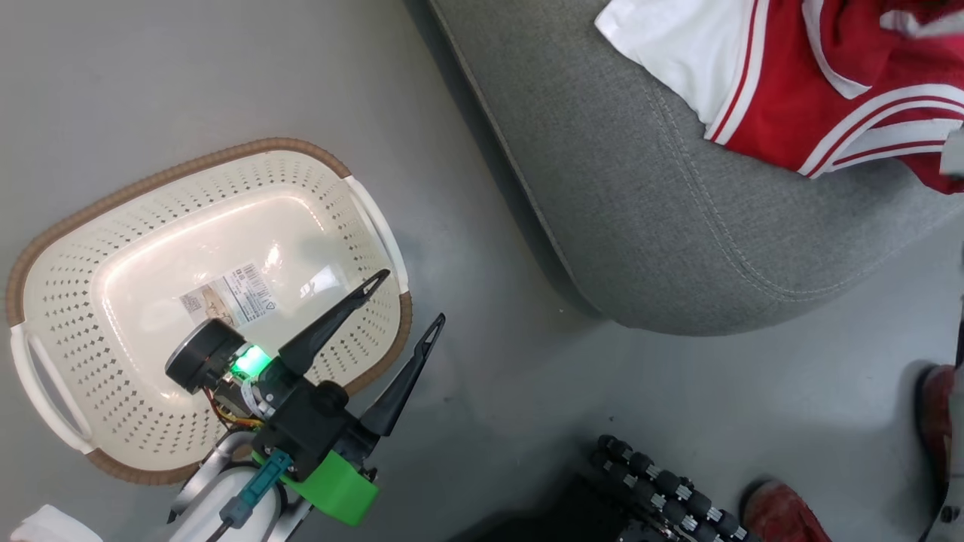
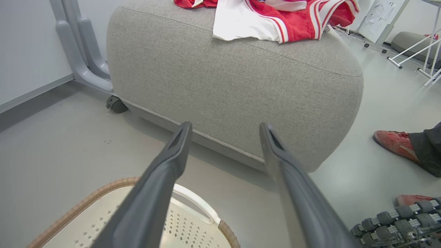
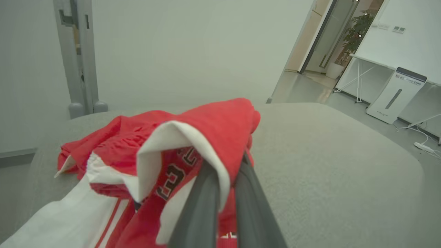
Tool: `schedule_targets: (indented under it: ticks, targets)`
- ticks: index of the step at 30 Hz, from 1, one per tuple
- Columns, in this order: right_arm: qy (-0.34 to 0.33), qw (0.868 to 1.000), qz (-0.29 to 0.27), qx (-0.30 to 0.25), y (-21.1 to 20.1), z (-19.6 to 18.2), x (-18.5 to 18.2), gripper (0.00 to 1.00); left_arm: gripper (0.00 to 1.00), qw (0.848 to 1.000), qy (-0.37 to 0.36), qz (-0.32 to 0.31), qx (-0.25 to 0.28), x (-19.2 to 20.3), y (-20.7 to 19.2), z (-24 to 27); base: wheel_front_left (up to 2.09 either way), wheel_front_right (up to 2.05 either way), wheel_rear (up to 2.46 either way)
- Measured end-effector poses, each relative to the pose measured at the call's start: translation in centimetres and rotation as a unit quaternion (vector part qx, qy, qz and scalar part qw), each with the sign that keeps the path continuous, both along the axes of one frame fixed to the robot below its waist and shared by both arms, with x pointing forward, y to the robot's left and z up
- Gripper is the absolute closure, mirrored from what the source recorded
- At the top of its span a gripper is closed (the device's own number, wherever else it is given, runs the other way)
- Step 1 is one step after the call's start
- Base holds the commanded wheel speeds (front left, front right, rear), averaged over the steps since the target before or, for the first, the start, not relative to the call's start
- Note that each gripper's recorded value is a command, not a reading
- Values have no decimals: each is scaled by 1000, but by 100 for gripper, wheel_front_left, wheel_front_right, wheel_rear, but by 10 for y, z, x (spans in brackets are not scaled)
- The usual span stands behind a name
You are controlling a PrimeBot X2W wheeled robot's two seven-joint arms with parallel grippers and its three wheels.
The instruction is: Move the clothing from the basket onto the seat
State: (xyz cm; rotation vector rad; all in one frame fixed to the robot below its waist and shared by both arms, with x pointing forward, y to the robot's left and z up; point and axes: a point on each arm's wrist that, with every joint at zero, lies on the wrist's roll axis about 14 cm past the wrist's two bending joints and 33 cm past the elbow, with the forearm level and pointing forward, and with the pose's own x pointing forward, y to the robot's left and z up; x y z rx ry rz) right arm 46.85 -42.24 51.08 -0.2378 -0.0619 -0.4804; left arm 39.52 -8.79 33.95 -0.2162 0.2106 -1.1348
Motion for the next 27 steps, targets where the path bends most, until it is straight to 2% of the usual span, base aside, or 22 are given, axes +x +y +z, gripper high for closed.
schedule_targets:
  ticks: [1,7,12,20,27]
  targets:
    - [15,1000,-12,9,-3,-13,-8,0,0,1000,1,1,1,0,1,0,0,0,0]
    - [55,996,-53,43,-2,-47,-58,0,0,1000,-2,15,-1,3,2,11,0,0,0]
    - [73,994,-60,54,13,-52,-101,0,0,999,-12,33,-9,4,-3,32,0,0,0]
    - [61,996,-5,71,60,-40,-127,0,0,995,-26,92,-35,11,-6,78,0,0,0]
    - [21,992,83,90,113,-21,-115,0,0,980,-38,190,-42,19,22,112,0,0,0]
